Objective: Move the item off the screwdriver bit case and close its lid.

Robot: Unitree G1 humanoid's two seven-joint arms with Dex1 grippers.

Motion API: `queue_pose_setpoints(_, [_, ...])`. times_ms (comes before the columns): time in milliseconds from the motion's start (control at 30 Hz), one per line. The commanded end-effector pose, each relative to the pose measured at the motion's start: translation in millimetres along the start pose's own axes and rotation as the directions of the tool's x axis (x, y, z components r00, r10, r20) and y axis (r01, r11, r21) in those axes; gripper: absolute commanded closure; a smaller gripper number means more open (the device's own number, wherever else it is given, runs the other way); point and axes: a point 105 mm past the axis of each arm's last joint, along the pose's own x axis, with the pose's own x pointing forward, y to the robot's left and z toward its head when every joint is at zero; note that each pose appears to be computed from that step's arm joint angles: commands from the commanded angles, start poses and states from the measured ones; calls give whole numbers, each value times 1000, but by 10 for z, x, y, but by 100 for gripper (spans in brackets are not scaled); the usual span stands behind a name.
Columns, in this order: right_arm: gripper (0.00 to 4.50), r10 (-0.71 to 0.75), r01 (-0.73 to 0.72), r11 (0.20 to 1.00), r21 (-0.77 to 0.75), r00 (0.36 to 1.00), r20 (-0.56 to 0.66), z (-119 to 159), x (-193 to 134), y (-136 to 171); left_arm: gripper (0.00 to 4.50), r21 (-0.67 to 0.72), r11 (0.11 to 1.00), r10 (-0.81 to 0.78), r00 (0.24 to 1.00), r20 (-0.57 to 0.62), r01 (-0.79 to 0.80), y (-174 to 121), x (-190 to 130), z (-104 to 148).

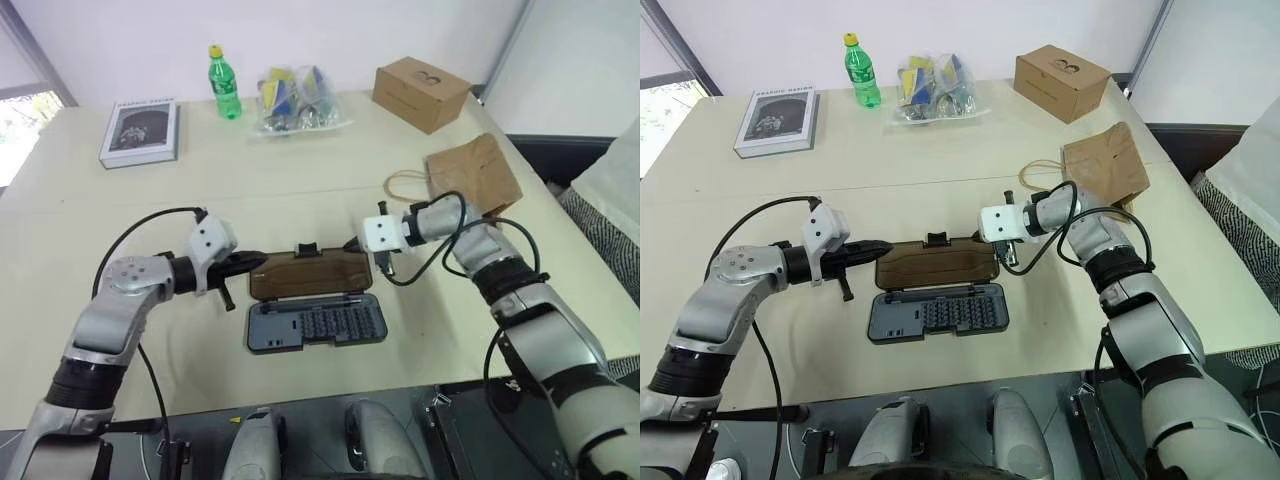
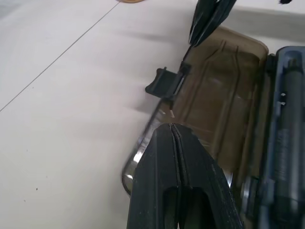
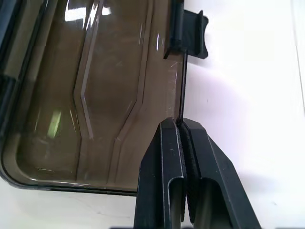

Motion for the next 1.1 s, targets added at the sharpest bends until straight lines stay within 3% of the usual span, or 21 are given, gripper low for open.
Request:
queue_pose_setpoints(33, [445, -44, 44, 998, -50, 999, -9, 21, -21, -130, 450, 37, 999, 12, 1000, 24, -13, -2, -28, 95])
queue_pose_setpoints(667, [445, -46, 55, 992, -114, 996, 74, 222, -94, -171, 450, 41, 999, 7, 1000, 28, -8, -14, -8, 114])
queue_pose_setpoints(1100, [445, -27, 23, 997, -73, 998, -53, -48, -147, -75, 450, 39, 999, 8, 1000, 26, -9, -21, -5, 83])
